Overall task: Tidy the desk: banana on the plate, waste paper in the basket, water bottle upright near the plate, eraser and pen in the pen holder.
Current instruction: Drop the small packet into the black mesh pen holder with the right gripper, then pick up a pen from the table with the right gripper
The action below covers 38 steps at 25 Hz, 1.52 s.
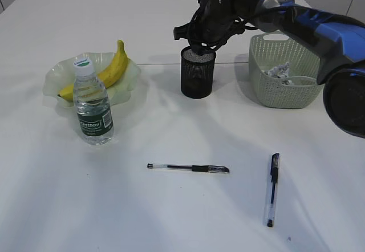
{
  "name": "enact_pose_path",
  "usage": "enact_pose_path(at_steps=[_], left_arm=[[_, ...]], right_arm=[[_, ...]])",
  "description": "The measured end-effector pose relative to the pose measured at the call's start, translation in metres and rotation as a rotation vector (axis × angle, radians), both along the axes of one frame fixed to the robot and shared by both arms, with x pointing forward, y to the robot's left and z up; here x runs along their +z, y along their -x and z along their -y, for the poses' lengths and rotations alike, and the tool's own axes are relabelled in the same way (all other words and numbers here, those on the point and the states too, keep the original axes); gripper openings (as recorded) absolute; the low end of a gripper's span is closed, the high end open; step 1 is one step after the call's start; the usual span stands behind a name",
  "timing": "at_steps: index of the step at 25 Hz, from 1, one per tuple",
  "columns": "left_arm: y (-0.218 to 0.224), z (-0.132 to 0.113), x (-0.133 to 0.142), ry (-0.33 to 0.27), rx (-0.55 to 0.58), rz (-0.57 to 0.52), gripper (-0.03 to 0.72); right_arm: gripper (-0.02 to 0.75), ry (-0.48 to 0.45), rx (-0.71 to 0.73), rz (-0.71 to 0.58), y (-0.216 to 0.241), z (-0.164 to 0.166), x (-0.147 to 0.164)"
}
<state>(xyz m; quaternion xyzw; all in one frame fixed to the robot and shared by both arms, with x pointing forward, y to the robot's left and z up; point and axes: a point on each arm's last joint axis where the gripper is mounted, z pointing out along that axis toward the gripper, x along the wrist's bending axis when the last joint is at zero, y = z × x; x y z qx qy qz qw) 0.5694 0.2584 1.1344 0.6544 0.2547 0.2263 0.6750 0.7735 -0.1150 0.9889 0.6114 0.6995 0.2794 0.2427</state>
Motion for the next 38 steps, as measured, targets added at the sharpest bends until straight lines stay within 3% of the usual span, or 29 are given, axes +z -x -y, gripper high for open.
enact_pose_path(at_steps=[6, 13, 18, 26, 38], left_arm=[[0.000, 0.000, 0.000, 0.000, 0.000, 0.000, 0.453], [0.000, 0.000, 0.000, 0.000, 0.000, 0.000, 0.453], [0.000, 0.000, 0.000, 0.001, 0.000, -0.002, 0.452], [0.000, 0.000, 0.000, 0.021, 0.000, -0.026, 0.452], [0.000, 0.000, 0.000, 0.034, -0.001, -0.041, 0.452]], right_arm=[[0.305, -0.007, -0.007, -0.013, 0.001, 0.000, 0.006], [0.305, -0.024, -0.048, 0.020, 0.009, 0.011, 0.059], [0.305, -0.010, -0.097, -0.030, 0.019, 0.026, 0.080], [0.305, -0.095, -0.063, -0.069, 0.023, 0.021, 0.082], [0.305, -0.036, 0.030, -0.040, 0.029, 0.022, 0.097]])
